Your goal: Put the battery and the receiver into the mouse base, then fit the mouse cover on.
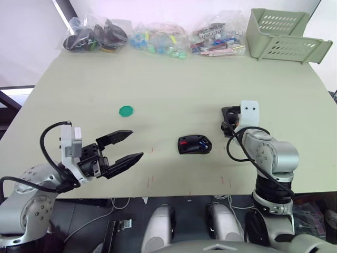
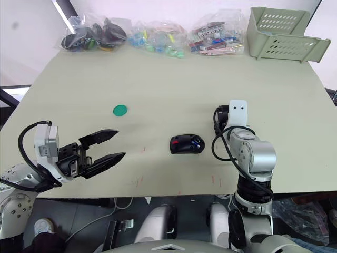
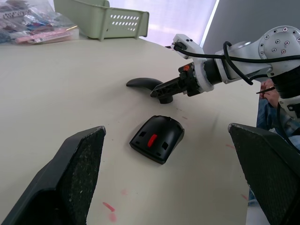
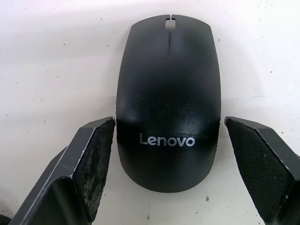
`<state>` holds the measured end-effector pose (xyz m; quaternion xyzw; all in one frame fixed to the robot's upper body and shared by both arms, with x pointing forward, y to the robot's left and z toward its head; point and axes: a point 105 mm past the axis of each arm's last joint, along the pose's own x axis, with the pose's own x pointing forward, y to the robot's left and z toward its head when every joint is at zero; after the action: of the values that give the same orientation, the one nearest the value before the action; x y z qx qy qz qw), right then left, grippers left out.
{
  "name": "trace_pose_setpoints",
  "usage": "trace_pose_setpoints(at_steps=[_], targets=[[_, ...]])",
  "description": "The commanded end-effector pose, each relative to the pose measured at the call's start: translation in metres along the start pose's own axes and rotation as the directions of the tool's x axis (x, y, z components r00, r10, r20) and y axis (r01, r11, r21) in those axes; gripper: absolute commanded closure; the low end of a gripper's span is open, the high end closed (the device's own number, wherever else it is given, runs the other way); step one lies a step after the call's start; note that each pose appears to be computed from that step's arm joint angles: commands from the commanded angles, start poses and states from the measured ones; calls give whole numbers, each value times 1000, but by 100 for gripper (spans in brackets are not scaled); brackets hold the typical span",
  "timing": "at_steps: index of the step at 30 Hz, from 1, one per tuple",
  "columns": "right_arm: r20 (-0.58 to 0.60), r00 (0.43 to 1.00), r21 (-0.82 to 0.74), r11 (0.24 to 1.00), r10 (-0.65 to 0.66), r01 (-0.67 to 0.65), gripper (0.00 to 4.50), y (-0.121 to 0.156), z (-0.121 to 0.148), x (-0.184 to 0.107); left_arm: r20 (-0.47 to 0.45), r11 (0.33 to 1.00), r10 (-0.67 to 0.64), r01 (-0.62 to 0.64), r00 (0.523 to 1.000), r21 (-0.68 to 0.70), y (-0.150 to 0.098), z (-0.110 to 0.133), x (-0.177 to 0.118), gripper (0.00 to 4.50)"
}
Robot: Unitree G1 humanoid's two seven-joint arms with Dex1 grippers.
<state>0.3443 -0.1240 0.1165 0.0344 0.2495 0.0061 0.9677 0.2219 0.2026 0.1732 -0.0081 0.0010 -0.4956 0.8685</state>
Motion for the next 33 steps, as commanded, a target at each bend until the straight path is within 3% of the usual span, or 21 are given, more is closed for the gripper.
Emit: trace_pose_setpoints(at_steps=[1, 14, 17, 19, 33], targets=[[60, 998, -3, 1000, 6, -6, 54, 2, 11, -7, -4, 999, -15, 15, 1000, 32, -2, 4, 1, 0], [53, 998, -21, 1000, 22, -21, 54, 5, 7, -8, -10, 999, -10, 10, 1000, 33, -2, -1, 3, 0], [54, 998, -21, 1000, 22, -21, 131, 5, 7, -8, -7, 999, -14, 15, 1000, 34, -2, 0, 4, 0], [56, 998, -24, 1000, 20, -19, 218, 4, 8, -8, -5, 999, -15, 15, 1000, 34, -2, 0, 4, 0], [85, 994, -61, 997, 62, -57, 223, 6, 14, -12, 4, 999, -16, 15, 1000, 33, -3, 1, 5, 0]])
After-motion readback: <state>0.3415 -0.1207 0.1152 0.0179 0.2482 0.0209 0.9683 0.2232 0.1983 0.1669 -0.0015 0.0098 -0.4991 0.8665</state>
